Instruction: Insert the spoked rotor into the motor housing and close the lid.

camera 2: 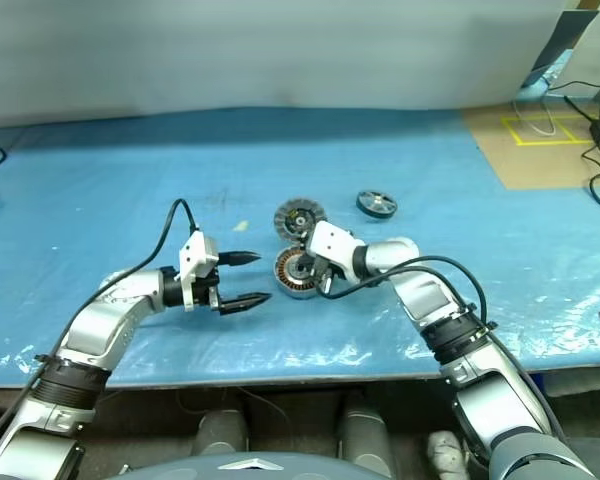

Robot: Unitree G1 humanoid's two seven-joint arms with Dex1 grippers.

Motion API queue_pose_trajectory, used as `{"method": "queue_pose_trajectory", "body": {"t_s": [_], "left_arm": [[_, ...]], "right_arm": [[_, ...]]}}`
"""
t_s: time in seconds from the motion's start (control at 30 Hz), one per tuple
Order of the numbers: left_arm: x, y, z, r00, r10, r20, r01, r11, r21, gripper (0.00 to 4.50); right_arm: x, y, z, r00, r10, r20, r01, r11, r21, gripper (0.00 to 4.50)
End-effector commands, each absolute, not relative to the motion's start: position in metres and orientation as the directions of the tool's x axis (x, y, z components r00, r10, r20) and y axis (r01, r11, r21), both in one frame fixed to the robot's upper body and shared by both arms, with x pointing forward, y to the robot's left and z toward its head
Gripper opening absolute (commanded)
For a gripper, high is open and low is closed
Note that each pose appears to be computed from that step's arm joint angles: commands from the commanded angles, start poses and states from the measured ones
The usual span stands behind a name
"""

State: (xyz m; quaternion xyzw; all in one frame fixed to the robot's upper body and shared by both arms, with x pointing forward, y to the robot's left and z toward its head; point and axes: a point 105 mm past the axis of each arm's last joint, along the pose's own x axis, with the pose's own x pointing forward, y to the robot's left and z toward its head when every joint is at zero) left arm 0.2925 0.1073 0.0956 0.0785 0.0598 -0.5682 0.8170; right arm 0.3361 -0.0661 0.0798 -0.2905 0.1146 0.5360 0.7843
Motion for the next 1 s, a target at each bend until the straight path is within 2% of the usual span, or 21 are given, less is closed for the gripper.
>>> {"method": "queue_pose_trajectory", "body": {"t_s": [0.03, 0.1, 0.13, 0.27, 0.5, 0.73, 0.83, 0.93, 1.0], "left_arm": [[0.291, 0.103, 0.102, 0.332, -0.929, -0.165, 0.943, 0.321, 0.086, 4.50], [0.291, 0.102, 0.102, 0.328, -0.931, -0.163, 0.944, 0.318, 0.083, 4.50], [0.290, 0.102, 0.101, 0.327, -0.931, -0.162, 0.945, 0.317, 0.083, 4.50], [0.290, 0.102, 0.100, 0.325, -0.932, -0.163, 0.945, 0.316, 0.080, 4.50], [0.290, 0.101, 0.100, 0.322, -0.933, -0.159, 0.946, 0.313, 0.080, 4.50], [0.290, 0.102, 0.098, 0.326, -0.931, -0.163, 0.945, 0.318, 0.077, 4.50], [0.290, 0.102, 0.098, 0.326, -0.931, -0.163, 0.945, 0.318, 0.077, 4.50], [0.290, 0.101, 0.099, 0.325, -0.932, -0.161, 0.946, 0.316, 0.076, 4.50], [0.290, 0.101, 0.099, 0.323, -0.933, -0.161, 0.946, 0.315, 0.077, 4.50]], "right_arm": [[0.331, -0.091, 0.037, 0.399, 0.689, -0.605, -0.916, 0.328, -0.231, 0.03], [0.330, -0.067, 0.082, 0.389, 0.839, -0.382, -0.918, 0.390, -0.077, 0.03], [0.332, -0.063, 0.104, 0.396, 0.871, -0.292, -0.914, 0.404, -0.034, 0.03], [0.330, -0.063, 0.145, 0.373, 0.917, -0.140, -0.919, 0.386, 0.076, 0.03], [0.322, -0.058, 0.108, 0.343, 0.873, -0.347, -0.937, 0.344, -0.061, 0.03], [0.322, -0.057, 0.108, 0.334, 0.876, -0.347, -0.940, 0.336, -0.058, 0.03], [0.323, -0.058, 0.097, 0.337, 0.859, -0.386, -0.939, 0.336, -0.071, 0.03], [0.333, -0.070, 0.064, 0.395, 0.757, -0.520, -0.916, 0.371, -0.155, 0.03], [0.330, -0.078, 0.037, 0.386, 0.693, -0.609, -0.917, 0.358, -0.174, 0.03]]}}
